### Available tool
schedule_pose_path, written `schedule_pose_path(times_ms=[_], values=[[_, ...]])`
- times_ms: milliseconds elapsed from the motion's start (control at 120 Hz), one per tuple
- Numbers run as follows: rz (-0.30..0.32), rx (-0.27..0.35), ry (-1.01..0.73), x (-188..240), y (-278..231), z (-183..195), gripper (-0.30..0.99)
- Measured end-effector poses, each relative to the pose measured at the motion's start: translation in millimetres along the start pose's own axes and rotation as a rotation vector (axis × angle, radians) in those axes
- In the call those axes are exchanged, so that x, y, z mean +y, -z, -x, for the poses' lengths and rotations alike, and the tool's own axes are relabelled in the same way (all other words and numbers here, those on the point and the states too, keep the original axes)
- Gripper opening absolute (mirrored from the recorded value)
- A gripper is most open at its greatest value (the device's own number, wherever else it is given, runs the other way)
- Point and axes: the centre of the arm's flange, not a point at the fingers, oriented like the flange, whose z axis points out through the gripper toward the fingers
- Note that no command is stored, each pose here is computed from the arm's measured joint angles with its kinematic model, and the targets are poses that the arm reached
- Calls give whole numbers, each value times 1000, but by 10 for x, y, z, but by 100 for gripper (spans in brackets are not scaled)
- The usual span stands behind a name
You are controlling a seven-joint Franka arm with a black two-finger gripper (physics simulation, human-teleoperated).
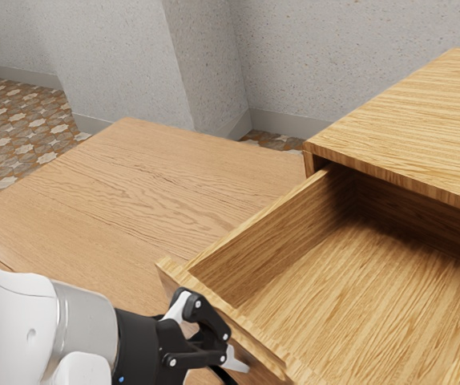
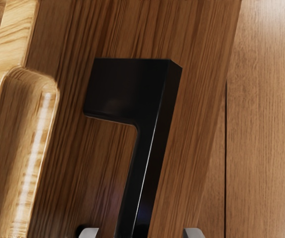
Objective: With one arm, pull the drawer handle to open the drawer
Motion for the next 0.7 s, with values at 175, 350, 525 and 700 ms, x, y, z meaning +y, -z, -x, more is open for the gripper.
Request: schedule_pose_path(times_ms=[175,350,525,700], values=[[-38,11,2,34,205,7,18],[-241,60,18,-265,1575,-200,33],[-72,-106,290,-1470,1335,560,54],[214,-263,627,-2027,133,1040,62]])
